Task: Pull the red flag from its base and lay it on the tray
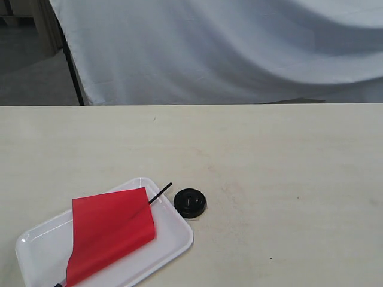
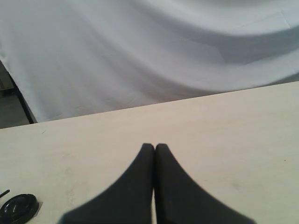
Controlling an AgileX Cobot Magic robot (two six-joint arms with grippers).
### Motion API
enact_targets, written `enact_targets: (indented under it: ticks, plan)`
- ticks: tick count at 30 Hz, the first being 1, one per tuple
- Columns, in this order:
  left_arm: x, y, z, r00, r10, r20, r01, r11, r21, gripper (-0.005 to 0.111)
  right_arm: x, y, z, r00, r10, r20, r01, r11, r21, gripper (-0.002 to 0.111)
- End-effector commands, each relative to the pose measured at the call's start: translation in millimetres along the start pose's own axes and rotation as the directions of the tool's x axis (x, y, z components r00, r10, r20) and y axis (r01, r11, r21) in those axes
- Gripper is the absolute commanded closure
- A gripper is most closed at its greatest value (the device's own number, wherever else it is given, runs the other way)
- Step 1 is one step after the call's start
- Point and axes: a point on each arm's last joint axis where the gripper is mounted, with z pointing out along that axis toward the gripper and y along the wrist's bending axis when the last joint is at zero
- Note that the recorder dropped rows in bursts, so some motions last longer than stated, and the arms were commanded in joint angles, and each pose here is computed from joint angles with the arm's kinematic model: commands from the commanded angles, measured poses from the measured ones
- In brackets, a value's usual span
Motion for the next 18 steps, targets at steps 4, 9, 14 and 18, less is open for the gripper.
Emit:
enact_targets:
  ticks: [4, 9, 14, 18]
  plan:
    - [0.5, -0.2, 0.1, 1.0, 0.002, -0.001, -0.002, 1.0, 0.004, 0.107, 0.9, -0.3, -0.2, 0.998, -0.069, -0.003, 0.069, 0.998, 0.0, 0.108]
    - [0.5, -0.2, 0.1, 1.0, 0.002, -0.001, -0.002, 1.0, 0.004, 0.107, 1.1, -0.4, -0.2, 0.995, -0.096, -0.005, 0.096, 0.995, 0.0, 0.108]
    - [0.5, -0.2, 0.1, 1.0, 0.002, -0.001, -0.002, 1.0, 0.004, 0.107, 1.1, -0.4, -0.2, 0.995, -0.098, -0.005, 0.098, 0.995, 0.0, 0.108]
    - [0.5, -0.2, 0.1, 1.0, 0.002, -0.001, -0.002, 1.0, 0.004, 0.107, 1.1, -0.4, -0.2, 0.995, -0.098, -0.005, 0.098, 0.995, 0.0, 0.108]
